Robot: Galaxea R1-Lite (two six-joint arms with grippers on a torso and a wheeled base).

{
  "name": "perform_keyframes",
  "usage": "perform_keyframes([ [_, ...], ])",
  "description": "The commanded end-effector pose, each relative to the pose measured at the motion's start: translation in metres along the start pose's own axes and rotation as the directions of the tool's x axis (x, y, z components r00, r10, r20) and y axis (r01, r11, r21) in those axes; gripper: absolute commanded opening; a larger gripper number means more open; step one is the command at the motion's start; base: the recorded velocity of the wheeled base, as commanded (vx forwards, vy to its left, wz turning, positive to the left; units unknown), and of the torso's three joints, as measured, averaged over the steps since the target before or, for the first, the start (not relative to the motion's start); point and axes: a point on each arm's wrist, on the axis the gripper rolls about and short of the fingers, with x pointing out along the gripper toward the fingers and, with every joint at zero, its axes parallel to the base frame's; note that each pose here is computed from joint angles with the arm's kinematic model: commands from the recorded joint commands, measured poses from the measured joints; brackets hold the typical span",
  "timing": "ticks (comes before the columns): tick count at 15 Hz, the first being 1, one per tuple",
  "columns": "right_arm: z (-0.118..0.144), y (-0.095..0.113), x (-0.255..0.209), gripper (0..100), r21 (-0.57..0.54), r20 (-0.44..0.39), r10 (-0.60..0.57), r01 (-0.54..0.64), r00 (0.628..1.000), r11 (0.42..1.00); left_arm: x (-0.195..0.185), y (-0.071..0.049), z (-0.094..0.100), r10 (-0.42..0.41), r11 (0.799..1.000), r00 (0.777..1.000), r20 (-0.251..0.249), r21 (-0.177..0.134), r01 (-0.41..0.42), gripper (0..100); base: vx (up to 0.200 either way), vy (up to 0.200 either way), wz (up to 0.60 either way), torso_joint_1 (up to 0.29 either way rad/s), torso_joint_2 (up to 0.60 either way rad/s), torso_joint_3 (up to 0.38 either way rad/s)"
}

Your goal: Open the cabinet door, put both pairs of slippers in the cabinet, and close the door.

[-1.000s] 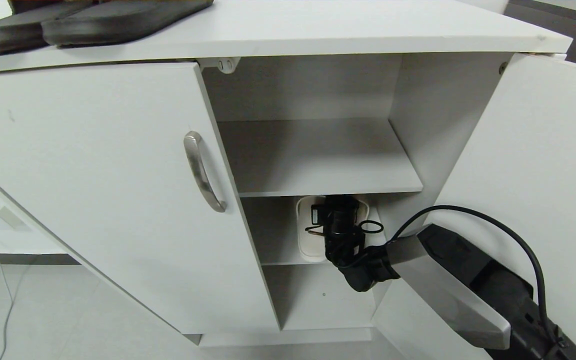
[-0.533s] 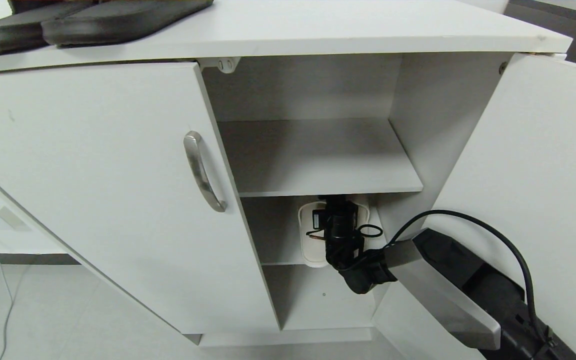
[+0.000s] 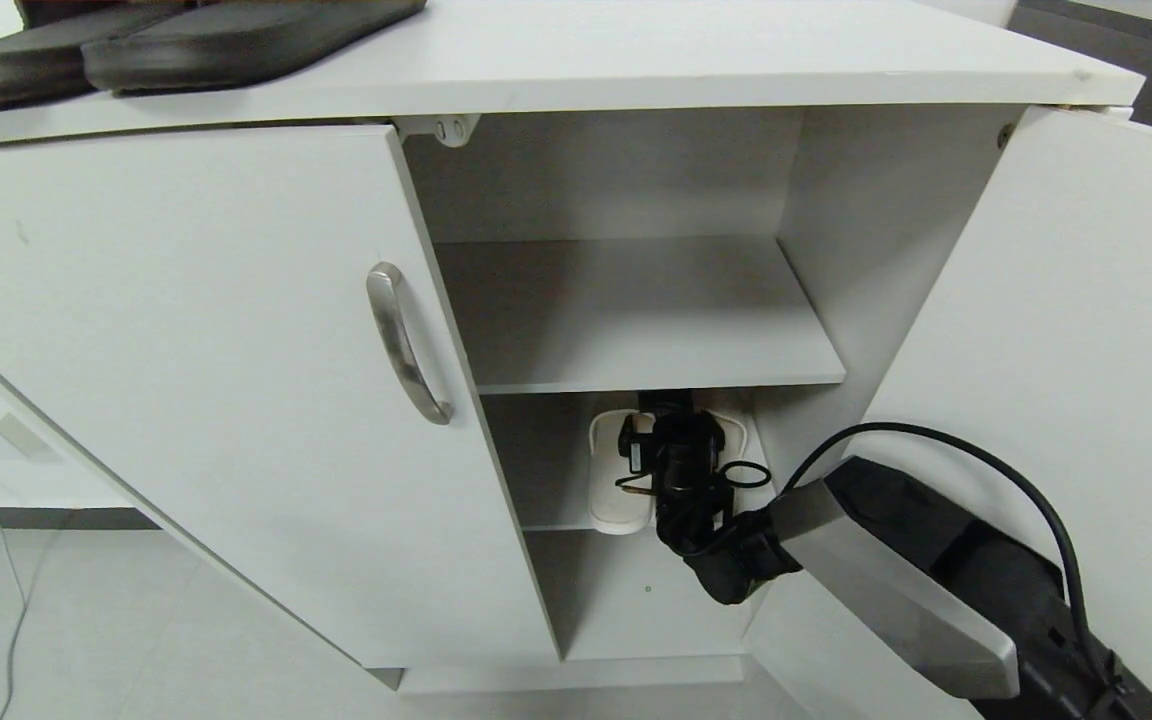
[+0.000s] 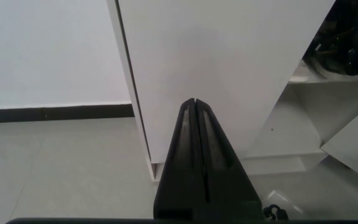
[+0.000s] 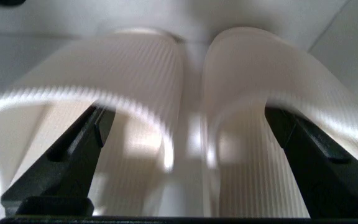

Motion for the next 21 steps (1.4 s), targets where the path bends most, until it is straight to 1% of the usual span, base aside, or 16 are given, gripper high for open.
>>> perform_keyframes([
  [1,0.025,-0.001,-0.031,100,0.010,0.013,0.034,-0.034,0.999,0.999,0.000,0.000,0.000,-0.001,1.000,1.000,0.000,0.000,0.001,0,0.000,0.000,0.00,0.000,0.00,0.000],
  [4,0.039,-0.005,-0.082,100,-0.004,-0.005,0.094,-0.094,0.996,0.996,0.000,0.000,0.000,-0.003,1.000,1.000,0.000,0.000,0.003,0,0.000,0.000,0.00,0.000,0.00,0.000],
  [6,0.042,-0.015,-0.117,100,-0.029,-0.038,0.133,-0.134,0.990,0.991,0.000,0.000,0.000,-0.003,1.000,1.000,0.000,0.000,0.003,0,0.000,0.000,0.00,0.000,0.00,0.000],
  [8,0.038,-0.025,-0.145,100,-0.033,-0.075,0.165,-0.168,0.983,0.985,0.000,0.000,0.000,-0.004,1.000,1.000,0.000,-0.001,0.004,0,0.000,0.000,0.00,0.000,0.00,0.000],
  [9,0.031,-0.034,-0.172,100,-0.046,-0.116,0.197,-0.204,0.973,0.978,0.000,0.000,0.000,-0.004,1.000,1.000,0.001,-0.001,0.004,0,0.000,0.000,0.00,0.000,0.00,0.000],
  [10,0.029,-0.037,-0.180,100,-0.051,-0.126,0.208,-0.216,0.970,0.975,0.000,0.000,0.000,-0.004,1.000,1.000,0.001,-0.001,0.004,0,0.000,0.000,0.00,0.000,0.00,0.000],
  [12,0.029,-0.037,-0.183,100,-0.031,-0.120,0.215,-0.220,0.969,0.975,0.000,0.000,0.000,-0.004,1.000,1.000,0.000,-0.001,0.004,0,0.000,0.000,0.00,0.000,0.00,0.000],
  [13,0.024,-0.036,-0.183,100,-0.011,-0.133,0.216,-0.220,0.967,0.976,0.000,0.000,0.001,-0.006,1.000,1.000,0.000,-0.001,0.006,0,0.000,0.000,0.00,0.000,0.00,0.000],
  [15,0.024,-0.038,-0.181,100,-0.005,-0.132,0.208,-0.210,0.969,0.978,0.000,0.000,0.000,-0.006,1.000,1.000,0.001,-0.001,0.006,0,0.000,0.000,0.00,0.000,0.00,0.000],
  [21,0.024,-0.034,-0.183,100,-0.010,-0.131,0.218,-0.221,0.967,0.975,0.000,0.000,0.000,-0.006,1.000,1.000,0.001,-0.001,0.006,0,-0.200,0.000,0.00,0.005,0.00,0.001],
])
